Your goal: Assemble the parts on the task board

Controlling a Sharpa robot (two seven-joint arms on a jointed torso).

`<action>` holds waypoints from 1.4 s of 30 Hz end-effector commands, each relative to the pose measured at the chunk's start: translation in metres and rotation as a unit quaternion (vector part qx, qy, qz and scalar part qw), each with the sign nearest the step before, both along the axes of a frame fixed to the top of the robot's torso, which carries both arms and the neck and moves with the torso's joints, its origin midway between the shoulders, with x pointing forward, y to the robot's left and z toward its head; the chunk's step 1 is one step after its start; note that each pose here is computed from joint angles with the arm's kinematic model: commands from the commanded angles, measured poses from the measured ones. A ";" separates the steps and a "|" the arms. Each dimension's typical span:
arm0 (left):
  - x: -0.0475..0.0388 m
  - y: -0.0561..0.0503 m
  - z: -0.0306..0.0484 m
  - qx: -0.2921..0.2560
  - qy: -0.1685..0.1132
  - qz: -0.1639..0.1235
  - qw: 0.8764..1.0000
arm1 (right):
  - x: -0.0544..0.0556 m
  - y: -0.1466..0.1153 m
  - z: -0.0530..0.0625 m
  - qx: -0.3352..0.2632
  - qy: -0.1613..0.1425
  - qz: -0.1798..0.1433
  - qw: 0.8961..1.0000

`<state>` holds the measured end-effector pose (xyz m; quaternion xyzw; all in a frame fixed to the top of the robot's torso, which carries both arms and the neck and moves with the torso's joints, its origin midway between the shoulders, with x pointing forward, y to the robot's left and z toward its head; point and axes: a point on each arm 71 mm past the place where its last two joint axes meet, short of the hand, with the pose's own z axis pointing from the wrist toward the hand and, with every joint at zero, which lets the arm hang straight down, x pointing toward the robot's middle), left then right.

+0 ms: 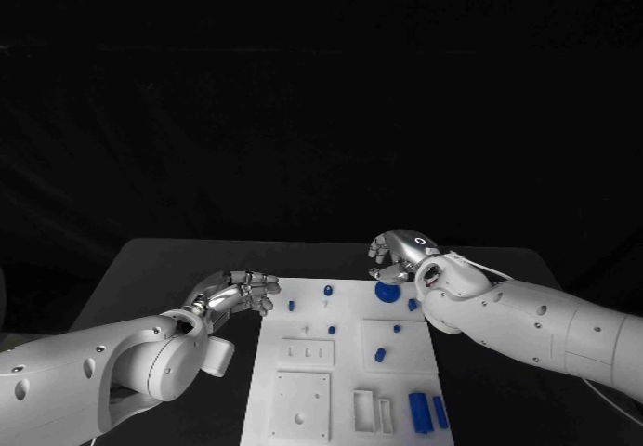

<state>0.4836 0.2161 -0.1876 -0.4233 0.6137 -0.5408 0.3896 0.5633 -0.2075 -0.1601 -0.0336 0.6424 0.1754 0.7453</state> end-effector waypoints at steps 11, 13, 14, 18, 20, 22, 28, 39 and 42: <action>0.0003 -0.001 0.0014 -0.003 -0.006 -0.006 1.000 | 0.012 -0.033 -0.022 -0.017 0.107 -0.013 0.994; 0.0004 -0.002 0.0014 -0.003 -0.006 -0.007 1.000 | 0.012 -0.034 -0.027 -0.017 0.112 -0.015 0.993; 0.0005 -0.002 0.0013 -0.003 -0.006 -0.007 1.000 | 0.012 -0.034 -0.029 -0.018 0.114 -0.015 0.993; 0.0008 -0.002 0.0010 -0.003 -0.005 -0.007 1.000 | 0.012 -0.034 -0.034 -0.018 0.118 -0.015 0.993; 0.0010 -0.002 0.0010 -0.003 -0.005 -0.007 1.000 | 0.012 -0.033 -0.036 -0.019 0.120 -0.015 0.993; 0.0011 -0.002 0.0009 -0.003 -0.005 -0.007 1.000 | 0.012 -0.033 -0.039 -0.020 0.124 -0.016 0.992; 0.0011 -0.002 0.0007 -0.003 -0.005 -0.007 1.000 | 0.012 -0.034 -0.047 -0.023 0.133 -0.018 0.991; 0.0007 -0.001 0.0007 -0.002 -0.005 -0.006 1.000 | 0.011 -0.035 -0.051 -0.027 0.143 -0.018 0.989; 0.0007 0.000 0.0007 -0.002 -0.004 -0.006 1.000 | 0.011 -0.036 -0.052 -0.029 0.146 -0.018 0.989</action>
